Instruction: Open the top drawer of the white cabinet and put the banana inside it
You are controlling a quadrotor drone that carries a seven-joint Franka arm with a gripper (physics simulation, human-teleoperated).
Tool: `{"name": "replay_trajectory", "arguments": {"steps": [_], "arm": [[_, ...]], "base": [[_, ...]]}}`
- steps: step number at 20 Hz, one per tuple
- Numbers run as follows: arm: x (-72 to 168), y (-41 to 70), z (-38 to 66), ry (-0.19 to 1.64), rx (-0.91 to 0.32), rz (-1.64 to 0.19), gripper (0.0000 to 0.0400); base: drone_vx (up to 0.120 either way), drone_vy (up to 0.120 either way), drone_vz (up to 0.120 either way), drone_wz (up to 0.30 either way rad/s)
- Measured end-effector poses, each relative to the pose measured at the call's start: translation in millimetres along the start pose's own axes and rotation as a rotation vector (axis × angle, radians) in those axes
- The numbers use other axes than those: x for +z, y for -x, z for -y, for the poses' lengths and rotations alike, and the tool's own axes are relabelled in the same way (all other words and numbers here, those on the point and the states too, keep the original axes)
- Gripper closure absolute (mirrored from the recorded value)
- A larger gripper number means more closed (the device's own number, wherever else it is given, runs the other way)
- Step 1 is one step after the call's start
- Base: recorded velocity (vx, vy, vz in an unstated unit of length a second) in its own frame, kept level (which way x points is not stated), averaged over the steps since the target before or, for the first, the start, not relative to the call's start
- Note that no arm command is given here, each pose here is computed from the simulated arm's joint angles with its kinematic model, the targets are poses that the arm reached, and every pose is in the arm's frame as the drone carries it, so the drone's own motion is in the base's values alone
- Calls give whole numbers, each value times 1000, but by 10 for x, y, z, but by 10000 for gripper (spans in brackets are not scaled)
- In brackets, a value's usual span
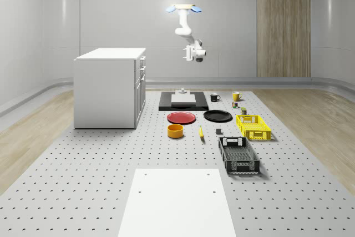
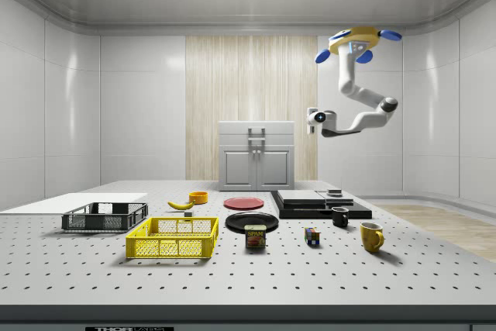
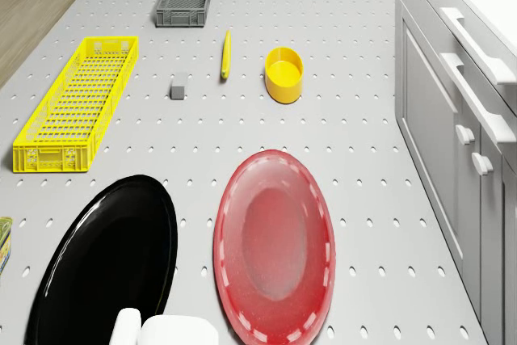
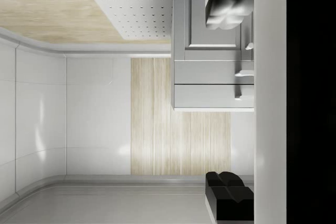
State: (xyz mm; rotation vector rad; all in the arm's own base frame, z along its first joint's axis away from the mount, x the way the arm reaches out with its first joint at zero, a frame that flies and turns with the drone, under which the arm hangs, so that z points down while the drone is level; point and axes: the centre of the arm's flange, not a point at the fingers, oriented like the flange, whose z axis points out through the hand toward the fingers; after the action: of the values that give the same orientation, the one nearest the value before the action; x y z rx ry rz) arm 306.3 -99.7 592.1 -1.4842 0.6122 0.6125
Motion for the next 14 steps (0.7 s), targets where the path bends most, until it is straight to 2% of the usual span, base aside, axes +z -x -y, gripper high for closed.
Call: {"name": "replay_trajectory", "arguments": {"steps": [3,10,14], "arm": [[0,0,0,0,0,0,0],[0,0,0,0,0,0,0],[0,0,0,0,0,0,0]], "base": [[120,-93,0,0],[120,-6,0,0],[120,-110,0,0]]}}
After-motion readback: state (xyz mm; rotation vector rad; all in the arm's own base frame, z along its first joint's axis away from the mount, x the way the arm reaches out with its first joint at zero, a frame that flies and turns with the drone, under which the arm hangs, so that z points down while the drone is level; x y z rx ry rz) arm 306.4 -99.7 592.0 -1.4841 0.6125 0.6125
